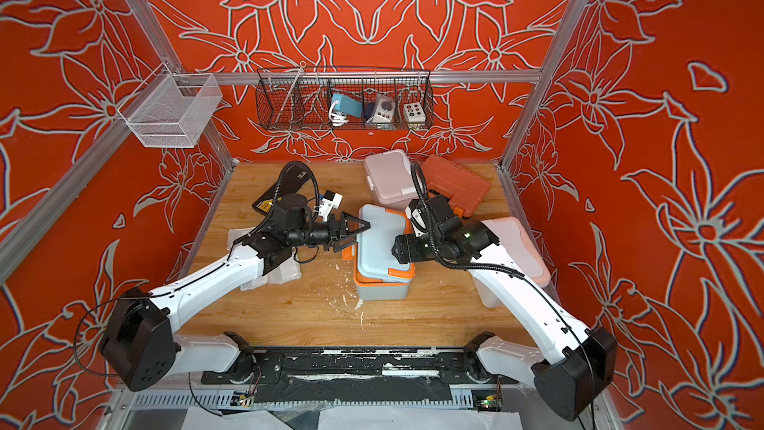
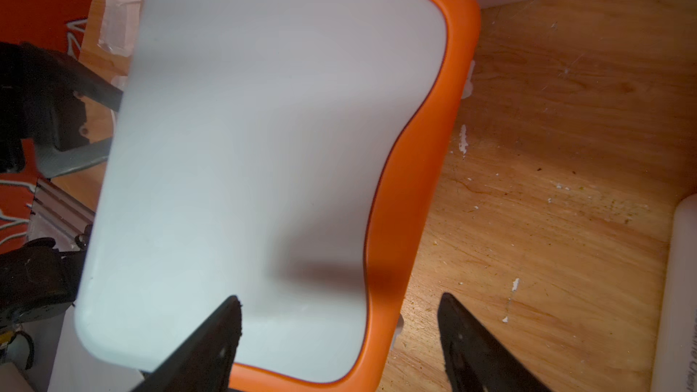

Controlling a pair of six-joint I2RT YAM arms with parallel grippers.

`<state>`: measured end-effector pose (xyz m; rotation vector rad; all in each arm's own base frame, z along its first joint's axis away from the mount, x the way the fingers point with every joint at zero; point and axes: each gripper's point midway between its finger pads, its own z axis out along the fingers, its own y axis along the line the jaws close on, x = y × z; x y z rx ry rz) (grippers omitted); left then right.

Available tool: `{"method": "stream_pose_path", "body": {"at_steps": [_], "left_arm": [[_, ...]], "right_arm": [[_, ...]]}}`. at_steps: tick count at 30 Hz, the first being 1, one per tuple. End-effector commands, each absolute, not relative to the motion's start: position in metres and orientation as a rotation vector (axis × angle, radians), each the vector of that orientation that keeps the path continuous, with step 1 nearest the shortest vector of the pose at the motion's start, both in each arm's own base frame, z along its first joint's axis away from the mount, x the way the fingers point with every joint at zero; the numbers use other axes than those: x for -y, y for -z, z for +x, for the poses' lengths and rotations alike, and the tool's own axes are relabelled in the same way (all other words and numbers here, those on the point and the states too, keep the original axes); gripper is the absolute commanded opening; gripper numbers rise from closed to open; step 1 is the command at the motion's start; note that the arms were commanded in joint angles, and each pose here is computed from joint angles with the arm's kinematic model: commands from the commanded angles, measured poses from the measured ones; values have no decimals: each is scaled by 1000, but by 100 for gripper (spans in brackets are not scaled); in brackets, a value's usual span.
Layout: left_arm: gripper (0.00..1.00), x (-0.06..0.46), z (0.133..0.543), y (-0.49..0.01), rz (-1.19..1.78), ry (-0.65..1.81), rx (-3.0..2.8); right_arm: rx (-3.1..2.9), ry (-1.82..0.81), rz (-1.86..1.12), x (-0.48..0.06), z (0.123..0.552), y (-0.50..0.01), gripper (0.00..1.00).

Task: Open first aid kits and take out gauze
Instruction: Open the lid of the first aid kit.

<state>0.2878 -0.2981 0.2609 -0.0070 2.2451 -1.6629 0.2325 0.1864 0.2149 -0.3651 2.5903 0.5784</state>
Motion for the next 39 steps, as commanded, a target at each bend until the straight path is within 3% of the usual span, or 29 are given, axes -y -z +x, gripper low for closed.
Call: {"method": "stream_pose_path", "body": {"at_steps": [1,12,23,30,39], "left_arm": [[88,316,288,-289,85,1696,-2190],[88,388,289,-335,269,1759,-2141],[88,431,284,-343,346,1801,-2131],[89,423,280,-339,333,1749,-2129],[92,373,289,-312,198,1452,-2173]], "right_arm": [[-2507,-511,-281,-168,239,-242,85],[-2305,-580,-272,-156,227,-299,87],[-2253,-755,-410,-180,211,-304,87],[-2344,-670,-411,-173,214,-284,79],[-2359,-622,-397,-166,214,-282,76]]}}
